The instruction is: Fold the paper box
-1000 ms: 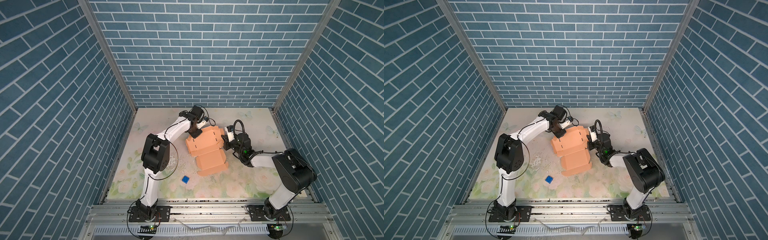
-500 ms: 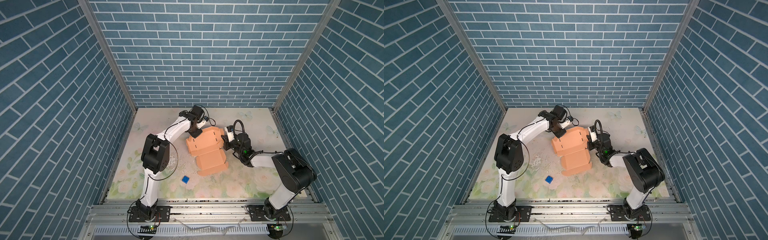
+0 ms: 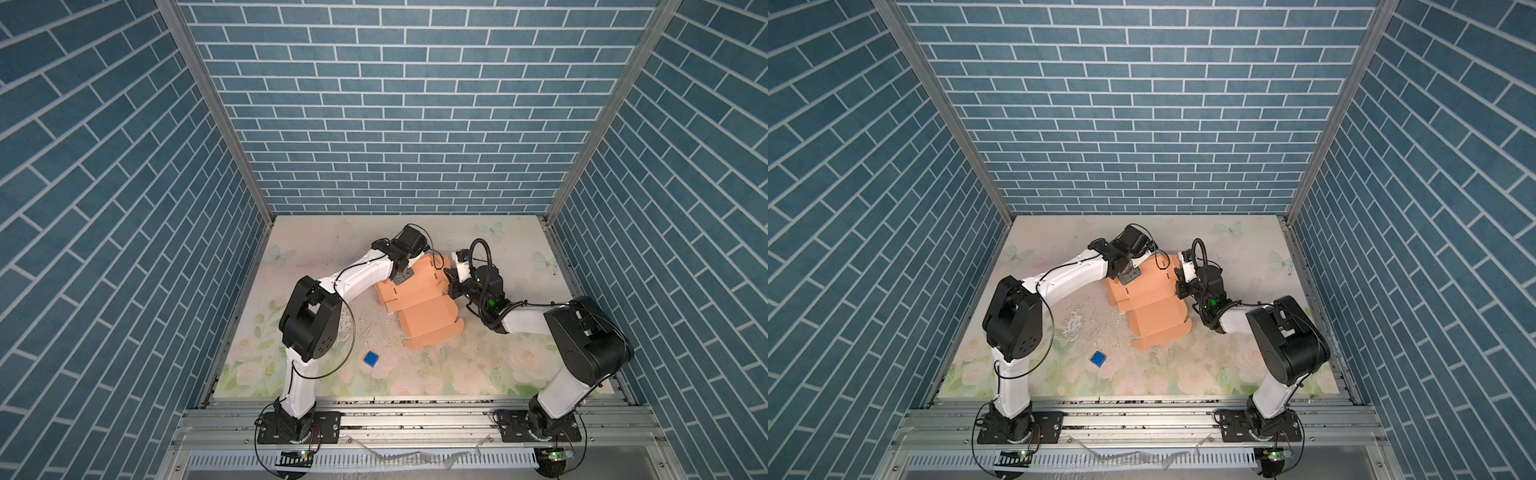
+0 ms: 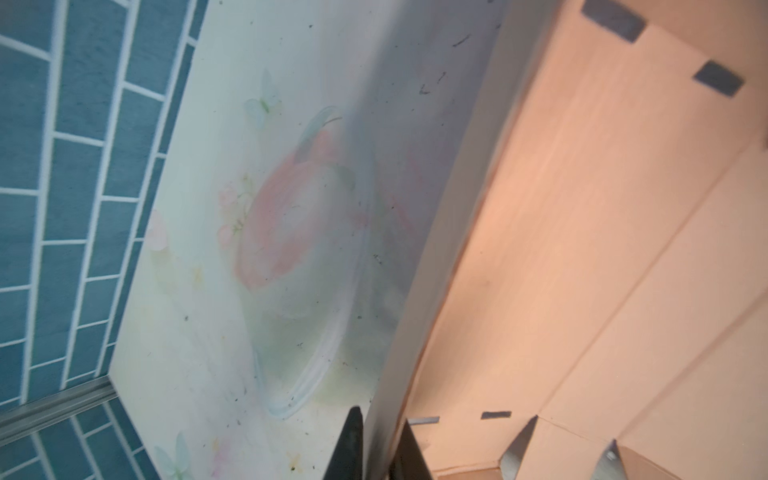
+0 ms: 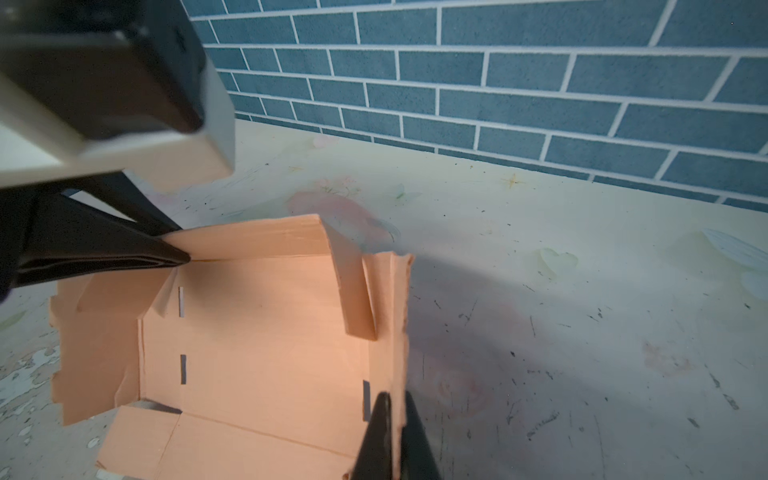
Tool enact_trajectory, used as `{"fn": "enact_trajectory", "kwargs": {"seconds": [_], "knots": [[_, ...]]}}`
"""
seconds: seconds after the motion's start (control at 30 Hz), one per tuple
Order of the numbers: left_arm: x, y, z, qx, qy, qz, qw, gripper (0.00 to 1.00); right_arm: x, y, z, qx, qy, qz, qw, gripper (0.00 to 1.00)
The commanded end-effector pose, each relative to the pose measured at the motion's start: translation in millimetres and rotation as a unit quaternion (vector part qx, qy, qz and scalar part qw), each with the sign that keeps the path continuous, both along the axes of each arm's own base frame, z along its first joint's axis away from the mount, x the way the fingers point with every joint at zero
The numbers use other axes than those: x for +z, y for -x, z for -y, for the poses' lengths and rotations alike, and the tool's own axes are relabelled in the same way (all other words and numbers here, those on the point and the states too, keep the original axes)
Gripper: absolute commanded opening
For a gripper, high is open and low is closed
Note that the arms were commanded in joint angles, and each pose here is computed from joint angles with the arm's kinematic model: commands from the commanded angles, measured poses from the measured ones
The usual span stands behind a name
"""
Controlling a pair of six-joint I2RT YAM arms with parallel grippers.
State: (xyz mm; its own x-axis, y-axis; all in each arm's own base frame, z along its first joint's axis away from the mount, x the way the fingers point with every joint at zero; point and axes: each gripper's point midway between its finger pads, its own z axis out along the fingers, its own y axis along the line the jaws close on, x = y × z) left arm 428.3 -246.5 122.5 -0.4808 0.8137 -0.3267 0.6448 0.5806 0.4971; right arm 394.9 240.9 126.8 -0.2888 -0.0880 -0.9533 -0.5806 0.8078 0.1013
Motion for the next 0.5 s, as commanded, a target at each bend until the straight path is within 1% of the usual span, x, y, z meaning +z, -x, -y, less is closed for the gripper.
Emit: {"fn": "enact_trajectory", "kwargs": {"seconds": [0.0, 0.13, 0.2, 0.37, 0.47], "knots": [[40.7, -17.5, -15.4, 0.049, -0.020, 0.115, 0.992, 0.14, 16.3, -4.8, -8.2, 0.014, -0.035, 0.018, 0.999, 0.17], [64.6, -14.6, -25.7, 0.069, -0.047, 0.180, 0.980, 0.15, 26.1, -0.4, -6.6, 0.020, -0.049, 0.030, 0.998, 0.30], [74.4, -11.5, -28.5, 0.073, -0.058, 0.205, 0.974, 0.15, 33.1, 1.4, -5.2, 0.025, -0.062, 0.035, 0.997, 0.34], [76.5, -4.9, -33.6, 0.068, -0.086, 0.218, 0.970, 0.17, 54.6, -4.8, -2.1, 0.039, -0.098, 0.043, 0.994, 0.35], [70.9, -2.5, -39.3, 0.074, -0.098, 0.222, 0.967, 0.17, 69.9, -18.0, 2.8, 0.041, -0.118, 0.046, 0.991, 0.35]]}}
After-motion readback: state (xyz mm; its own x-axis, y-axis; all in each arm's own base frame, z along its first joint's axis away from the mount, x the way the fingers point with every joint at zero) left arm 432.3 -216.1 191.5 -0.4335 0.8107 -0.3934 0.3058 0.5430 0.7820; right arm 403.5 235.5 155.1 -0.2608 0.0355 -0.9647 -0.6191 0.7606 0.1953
